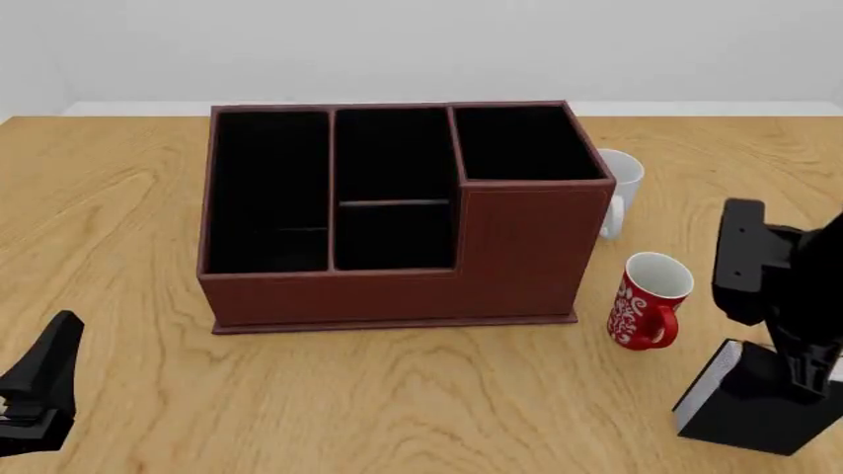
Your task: Pick up the book and place it in the right compartment of the caddy.
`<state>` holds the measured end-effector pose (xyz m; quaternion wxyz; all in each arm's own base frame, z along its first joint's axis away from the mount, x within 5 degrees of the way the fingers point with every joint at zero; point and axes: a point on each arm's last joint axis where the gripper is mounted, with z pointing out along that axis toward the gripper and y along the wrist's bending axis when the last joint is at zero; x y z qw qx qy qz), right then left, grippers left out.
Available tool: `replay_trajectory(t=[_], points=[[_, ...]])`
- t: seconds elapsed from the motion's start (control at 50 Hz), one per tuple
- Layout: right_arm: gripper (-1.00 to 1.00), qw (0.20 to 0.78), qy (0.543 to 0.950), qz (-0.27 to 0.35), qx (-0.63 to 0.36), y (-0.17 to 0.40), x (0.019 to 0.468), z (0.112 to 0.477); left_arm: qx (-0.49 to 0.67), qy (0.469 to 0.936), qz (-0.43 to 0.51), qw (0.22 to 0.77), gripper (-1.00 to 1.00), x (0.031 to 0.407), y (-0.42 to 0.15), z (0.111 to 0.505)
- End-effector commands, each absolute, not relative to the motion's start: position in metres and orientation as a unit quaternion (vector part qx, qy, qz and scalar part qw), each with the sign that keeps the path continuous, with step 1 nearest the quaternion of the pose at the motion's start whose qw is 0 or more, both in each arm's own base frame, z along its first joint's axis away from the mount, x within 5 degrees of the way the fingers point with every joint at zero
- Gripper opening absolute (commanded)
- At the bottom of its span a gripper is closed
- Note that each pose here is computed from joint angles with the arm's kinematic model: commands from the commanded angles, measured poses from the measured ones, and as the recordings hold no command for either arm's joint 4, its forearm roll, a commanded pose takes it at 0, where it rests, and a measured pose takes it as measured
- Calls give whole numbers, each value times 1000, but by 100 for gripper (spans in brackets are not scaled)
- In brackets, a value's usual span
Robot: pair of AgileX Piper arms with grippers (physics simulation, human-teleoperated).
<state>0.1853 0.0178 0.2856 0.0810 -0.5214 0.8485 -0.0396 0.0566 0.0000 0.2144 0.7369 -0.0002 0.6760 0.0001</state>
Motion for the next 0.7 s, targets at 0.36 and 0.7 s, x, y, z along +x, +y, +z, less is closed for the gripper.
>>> replay_trajectory(t=[0.36, 0.7], points=[[100, 65, 855, -33, -513, 13, 191, 279, 0, 676, 0, 737, 100, 57, 0, 214], [100, 45, 860, -25, -507, 5, 192, 258, 0, 676, 0, 737, 100, 57, 0, 214]])
